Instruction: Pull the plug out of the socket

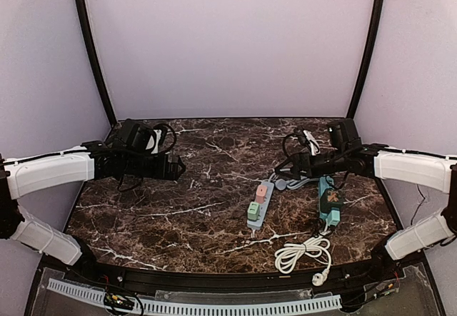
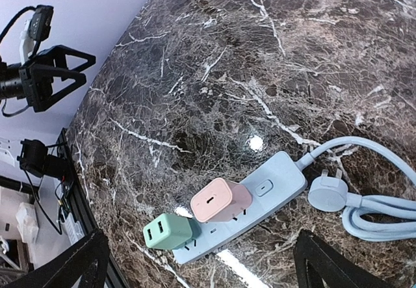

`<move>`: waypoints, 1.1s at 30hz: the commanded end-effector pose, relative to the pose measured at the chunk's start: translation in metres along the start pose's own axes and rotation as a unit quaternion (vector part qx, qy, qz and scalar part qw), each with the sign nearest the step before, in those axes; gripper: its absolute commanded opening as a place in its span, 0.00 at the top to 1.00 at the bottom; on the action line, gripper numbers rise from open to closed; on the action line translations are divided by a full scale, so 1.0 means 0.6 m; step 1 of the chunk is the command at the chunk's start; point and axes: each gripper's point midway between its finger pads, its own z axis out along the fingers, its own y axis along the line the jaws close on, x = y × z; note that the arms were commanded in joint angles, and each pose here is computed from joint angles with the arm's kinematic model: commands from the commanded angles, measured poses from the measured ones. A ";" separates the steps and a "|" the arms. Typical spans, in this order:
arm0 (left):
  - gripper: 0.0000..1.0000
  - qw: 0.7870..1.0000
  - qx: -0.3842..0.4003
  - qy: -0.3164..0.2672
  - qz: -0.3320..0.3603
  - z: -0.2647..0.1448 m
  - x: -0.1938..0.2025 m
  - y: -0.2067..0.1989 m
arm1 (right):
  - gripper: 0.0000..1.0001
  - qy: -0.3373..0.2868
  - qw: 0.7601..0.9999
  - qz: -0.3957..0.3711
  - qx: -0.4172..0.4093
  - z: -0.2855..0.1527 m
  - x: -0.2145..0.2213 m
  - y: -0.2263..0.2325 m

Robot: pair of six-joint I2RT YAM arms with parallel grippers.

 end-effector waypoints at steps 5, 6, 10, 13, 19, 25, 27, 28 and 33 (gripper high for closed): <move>0.00 1.000 -0.005 -0.009 -0.002 -0.008 0.003 0.006 | 0.01 0.015 0.994 0.095 0.050 0.034 0.027 -0.022; 0.00 1.000 -0.005 -0.008 -0.002 -0.007 0.004 0.006 | 0.01 0.014 0.993 0.103 0.058 0.038 0.028 -0.025; 0.00 1.000 -0.003 -0.005 -0.008 -0.008 0.003 0.003 | 0.01 0.010 0.987 0.135 0.087 0.051 0.033 -0.047; 0.00 1.000 0.003 -0.011 -0.017 -0.019 -0.001 0.001 | 0.01 0.002 0.983 0.155 0.097 0.059 0.030 -0.058; 0.00 0.999 0.002 -0.039 -0.019 -0.045 -0.018 0.003 | 0.01 -0.001 0.975 0.198 0.100 0.089 0.025 -0.076; 0.00 0.998 0.006 -0.055 -0.021 -0.063 -0.023 0.004 | 0.02 -0.002 0.971 0.229 0.075 0.124 0.019 -0.080; 0.00 0.998 0.006 -0.059 -0.022 -0.068 -0.023 0.006 | 0.01 -0.004 0.970 0.232 0.069 0.135 0.012 -0.082; 0.00 0.998 0.004 -0.061 -0.023 -0.070 -0.024 0.007 | 0.01 -0.004 0.970 0.234 0.065 0.141 0.009 -0.082; 0.00 0.998 0.000 -0.066 -0.024 -0.077 -0.023 0.012 | 0.01 0.003 0.969 0.244 0.032 0.177 -0.008 -0.077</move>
